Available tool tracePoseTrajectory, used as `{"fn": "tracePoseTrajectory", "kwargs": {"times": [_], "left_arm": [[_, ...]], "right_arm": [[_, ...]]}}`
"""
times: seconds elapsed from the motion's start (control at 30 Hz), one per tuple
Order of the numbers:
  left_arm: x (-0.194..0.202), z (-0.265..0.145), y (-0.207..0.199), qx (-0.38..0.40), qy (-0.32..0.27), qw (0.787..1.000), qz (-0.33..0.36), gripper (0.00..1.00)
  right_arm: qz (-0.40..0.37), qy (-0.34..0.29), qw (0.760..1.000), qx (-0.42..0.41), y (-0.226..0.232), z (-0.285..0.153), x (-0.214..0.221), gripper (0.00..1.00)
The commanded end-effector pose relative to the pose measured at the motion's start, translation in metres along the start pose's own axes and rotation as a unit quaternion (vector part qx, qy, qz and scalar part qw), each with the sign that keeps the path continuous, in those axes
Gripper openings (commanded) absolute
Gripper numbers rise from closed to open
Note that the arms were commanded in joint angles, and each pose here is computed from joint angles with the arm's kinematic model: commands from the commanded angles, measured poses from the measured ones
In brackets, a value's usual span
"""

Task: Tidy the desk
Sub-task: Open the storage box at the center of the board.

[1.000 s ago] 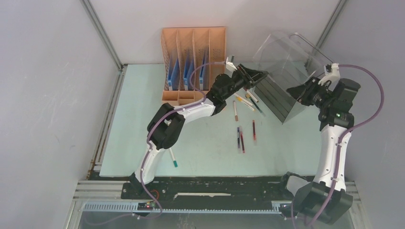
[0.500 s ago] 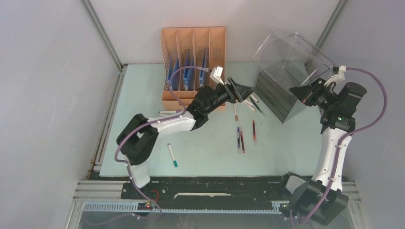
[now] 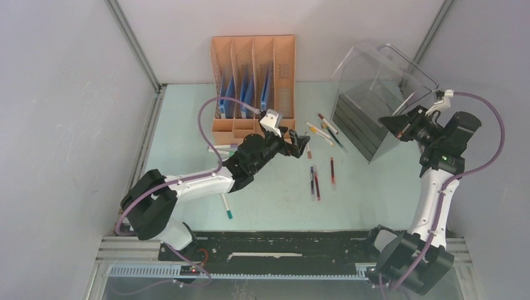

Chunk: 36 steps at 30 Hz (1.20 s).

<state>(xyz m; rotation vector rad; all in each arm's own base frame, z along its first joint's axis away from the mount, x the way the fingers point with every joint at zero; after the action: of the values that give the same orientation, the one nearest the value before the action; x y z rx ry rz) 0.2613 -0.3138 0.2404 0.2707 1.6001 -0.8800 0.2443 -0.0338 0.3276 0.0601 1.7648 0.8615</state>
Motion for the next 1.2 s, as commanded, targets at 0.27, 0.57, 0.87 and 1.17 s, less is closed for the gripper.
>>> {"fn": "tracePoseTrajectory", "kwargs": {"times": [0.27,0.57,0.87,1.17], "left_arm": [[0.026,-0.011,0.003,0.017,0.1,0.995,-0.018,0.98],[0.049,0.004,0.007,-0.021,0.186,0.982,-0.039,0.98],[0.067,0.001,0.005,-0.043,0.229,0.972,-0.038,0.97],[0.106,0.001,-0.009,-0.136,0.302,0.942,-0.049,0.68]], "right_arm": [[-0.045,0.012,0.998,-0.045,0.014,-0.001,0.005,0.1],[-0.047,0.012,0.998,-0.041,0.012,-0.001,0.008,0.1],[-0.048,0.011,0.998,-0.035,0.011,0.0,0.009,0.11],[-0.054,0.007,0.998,-0.029,0.011,-0.001,0.009,0.11]]}}
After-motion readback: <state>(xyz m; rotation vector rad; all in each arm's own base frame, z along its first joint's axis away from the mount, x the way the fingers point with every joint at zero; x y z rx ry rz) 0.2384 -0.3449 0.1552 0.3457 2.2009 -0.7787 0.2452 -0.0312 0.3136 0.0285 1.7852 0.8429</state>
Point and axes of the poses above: each gripper's point midway between its finger pads, its own z axis out along the fingers, its own y axis along the line the jaws close on, x = y × z, the point moved 8 cm from there along -z, back along the fingers, and after that the axes turned 3 degrees about -z, right-handed, at the moved point
